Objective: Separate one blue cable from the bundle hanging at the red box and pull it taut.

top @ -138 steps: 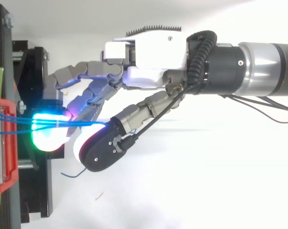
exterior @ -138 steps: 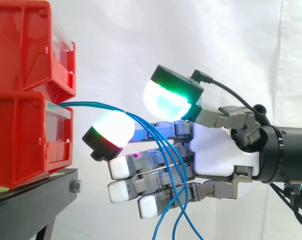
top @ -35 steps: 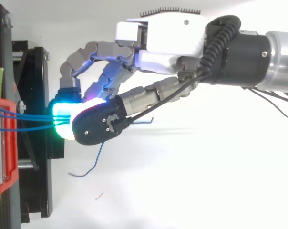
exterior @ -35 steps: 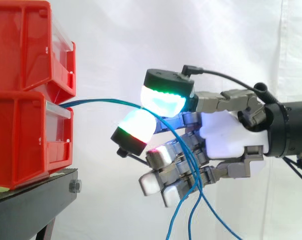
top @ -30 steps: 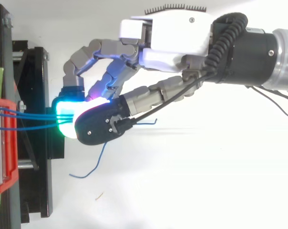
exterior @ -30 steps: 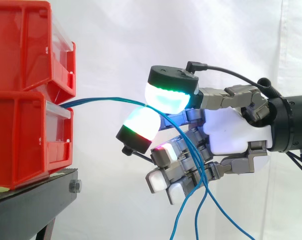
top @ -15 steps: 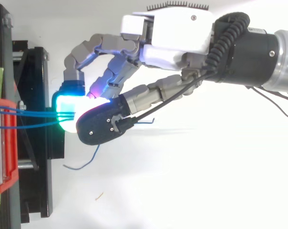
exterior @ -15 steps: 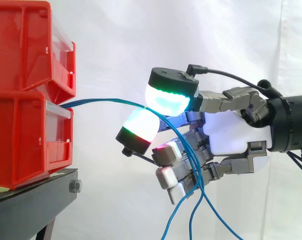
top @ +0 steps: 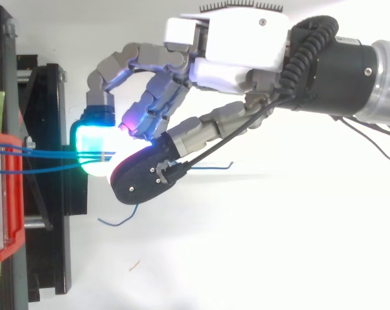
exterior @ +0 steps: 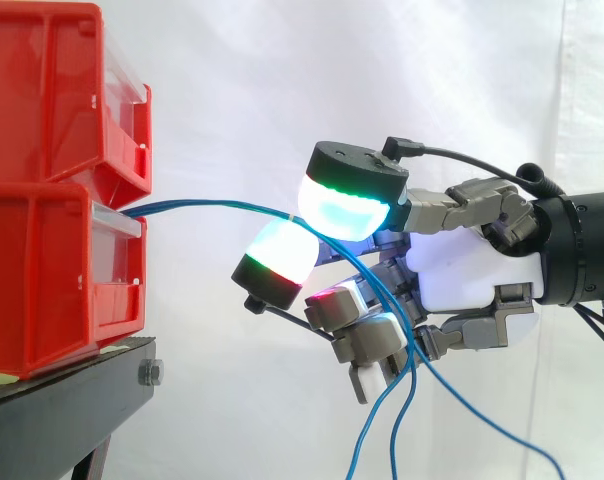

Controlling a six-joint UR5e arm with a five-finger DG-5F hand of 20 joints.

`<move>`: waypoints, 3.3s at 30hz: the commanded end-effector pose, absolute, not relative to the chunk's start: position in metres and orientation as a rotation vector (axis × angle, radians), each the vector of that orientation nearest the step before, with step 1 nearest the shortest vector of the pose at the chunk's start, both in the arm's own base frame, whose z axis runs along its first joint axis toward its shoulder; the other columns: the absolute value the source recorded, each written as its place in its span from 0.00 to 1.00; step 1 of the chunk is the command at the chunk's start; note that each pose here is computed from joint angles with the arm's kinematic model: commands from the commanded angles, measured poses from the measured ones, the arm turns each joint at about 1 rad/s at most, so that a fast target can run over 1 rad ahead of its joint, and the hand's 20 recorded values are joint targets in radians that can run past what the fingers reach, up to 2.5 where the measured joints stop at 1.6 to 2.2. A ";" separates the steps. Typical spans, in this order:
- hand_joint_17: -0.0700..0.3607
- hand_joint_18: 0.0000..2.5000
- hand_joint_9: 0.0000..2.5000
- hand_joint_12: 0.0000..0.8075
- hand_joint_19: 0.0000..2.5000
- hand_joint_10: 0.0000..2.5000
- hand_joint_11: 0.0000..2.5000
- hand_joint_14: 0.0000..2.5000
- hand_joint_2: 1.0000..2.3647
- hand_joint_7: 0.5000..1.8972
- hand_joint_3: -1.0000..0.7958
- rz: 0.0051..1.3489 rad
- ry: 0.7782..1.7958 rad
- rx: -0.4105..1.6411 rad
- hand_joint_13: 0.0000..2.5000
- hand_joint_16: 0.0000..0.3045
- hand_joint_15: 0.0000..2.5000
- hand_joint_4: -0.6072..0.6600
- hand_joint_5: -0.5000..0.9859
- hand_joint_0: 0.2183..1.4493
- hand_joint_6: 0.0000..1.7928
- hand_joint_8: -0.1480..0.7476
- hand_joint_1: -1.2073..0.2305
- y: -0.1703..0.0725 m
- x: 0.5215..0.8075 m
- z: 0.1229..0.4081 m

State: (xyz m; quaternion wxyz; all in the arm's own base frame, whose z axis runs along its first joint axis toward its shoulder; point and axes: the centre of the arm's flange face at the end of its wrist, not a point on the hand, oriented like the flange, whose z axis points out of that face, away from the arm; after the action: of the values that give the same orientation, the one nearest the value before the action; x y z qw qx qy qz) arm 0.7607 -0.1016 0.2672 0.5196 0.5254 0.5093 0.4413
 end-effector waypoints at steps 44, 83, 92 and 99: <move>0.40 0.37 0.38 0.45 0.29 0.00 0.49 0.01 0.01 0.35 0.44 1.051 1.213 1.268 0.43 0.15 0.50 0.49 0.21 0.33 0.49 0.51 0.26 -0.102 0.760 0.266; 0.41 0.40 0.39 0.44 0.31 0.19 0.57 0.00 0.00 0.30 0.28 1.100 1.179 1.297 0.48 0.15 0.63 0.57 0.20 0.37 0.48 0.50 0.25 -0.097 0.761 0.262; 0.43 0.40 0.37 0.48 0.32 0.21 0.56 0.00 0.00 0.27 0.28 1.122 1.148 1.283 0.48 0.17 0.62 0.62 0.19 0.24 0.45 0.52 0.35 -0.095 0.761 0.252; 0.44 0.40 0.37 0.49 0.31 0.22 0.54 0.00 0.00 0.26 0.28 1.121 1.149 1.284 0.48 0.18 0.61 0.63 0.20 0.23 0.45 0.54 0.37 -0.095 0.760 0.251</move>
State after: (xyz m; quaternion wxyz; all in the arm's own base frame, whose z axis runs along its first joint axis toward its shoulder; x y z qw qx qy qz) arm 0.7605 -0.0954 0.2519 0.5166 0.5348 0.4785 0.4671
